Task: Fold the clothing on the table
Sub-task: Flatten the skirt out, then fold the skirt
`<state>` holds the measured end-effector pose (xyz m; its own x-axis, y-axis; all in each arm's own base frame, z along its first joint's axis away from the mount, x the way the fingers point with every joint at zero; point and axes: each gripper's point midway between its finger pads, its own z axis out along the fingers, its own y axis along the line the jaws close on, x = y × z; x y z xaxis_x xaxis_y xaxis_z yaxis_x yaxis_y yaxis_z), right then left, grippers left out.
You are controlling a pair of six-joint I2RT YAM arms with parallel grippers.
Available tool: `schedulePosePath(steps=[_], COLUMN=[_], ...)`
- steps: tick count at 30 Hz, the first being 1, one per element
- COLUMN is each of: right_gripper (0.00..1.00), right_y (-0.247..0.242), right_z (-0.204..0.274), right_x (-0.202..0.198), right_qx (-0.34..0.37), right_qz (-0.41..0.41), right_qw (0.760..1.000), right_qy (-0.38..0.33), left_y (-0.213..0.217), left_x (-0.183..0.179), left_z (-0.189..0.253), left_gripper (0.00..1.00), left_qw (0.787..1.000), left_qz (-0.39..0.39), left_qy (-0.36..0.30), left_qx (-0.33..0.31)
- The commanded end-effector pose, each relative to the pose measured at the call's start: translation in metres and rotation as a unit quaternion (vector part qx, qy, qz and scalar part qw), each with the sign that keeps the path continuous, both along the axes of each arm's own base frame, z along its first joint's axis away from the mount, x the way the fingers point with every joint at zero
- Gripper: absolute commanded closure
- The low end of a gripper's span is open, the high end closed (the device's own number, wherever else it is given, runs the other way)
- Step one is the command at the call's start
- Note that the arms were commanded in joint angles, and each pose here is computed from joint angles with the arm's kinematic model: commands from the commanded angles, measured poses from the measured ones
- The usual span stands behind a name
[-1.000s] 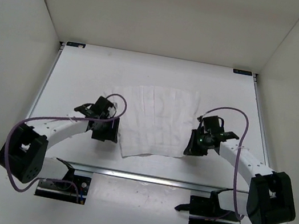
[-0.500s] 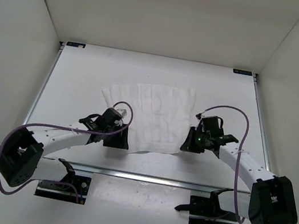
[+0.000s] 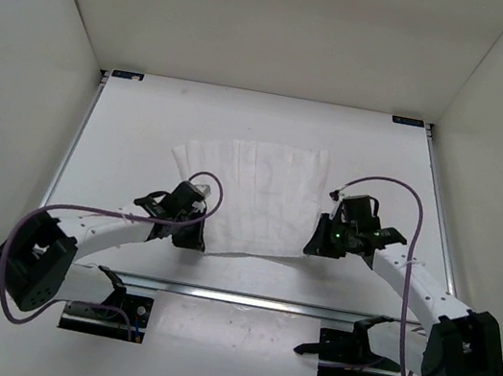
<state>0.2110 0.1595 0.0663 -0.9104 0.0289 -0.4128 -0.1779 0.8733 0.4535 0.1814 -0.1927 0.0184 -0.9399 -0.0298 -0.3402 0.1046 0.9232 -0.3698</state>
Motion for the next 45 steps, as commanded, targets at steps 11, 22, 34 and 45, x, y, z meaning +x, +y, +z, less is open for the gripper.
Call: schedulePosePath(steps=[11,22,34,45], right_gripper=[1.0,1.0,1.0,0.94], right_y=[-0.013,-0.028,0.002,-0.013], right_z=[0.04,0.06,0.108,0.137], right_x=[-0.043,-0.095,-0.061,0.184], right_qx=[0.011,0.056,0.145,0.201], right_qz=[-0.019,-0.037,-0.016,-0.131], right_qw=[1.0,0.998,0.989,0.956], right_qy=[-0.005,0.014,-0.004,-0.167], left_y=[0.007,0.015,0.026,0.082], left_x=[-0.011,-0.046,-0.005,0.181], left_z=[0.09,0.107,0.139,0.135], left_gripper=[1.0,1.0,1.0,0.55], left_qw=[0.992,0.983,0.972,0.933], left_qz=[0.011,0.024,0.059,0.242], left_qy=[-0.091,-0.081,-0.107,-0.165], left_qx=[-0.086,-0.164,-0.199,-0.21])
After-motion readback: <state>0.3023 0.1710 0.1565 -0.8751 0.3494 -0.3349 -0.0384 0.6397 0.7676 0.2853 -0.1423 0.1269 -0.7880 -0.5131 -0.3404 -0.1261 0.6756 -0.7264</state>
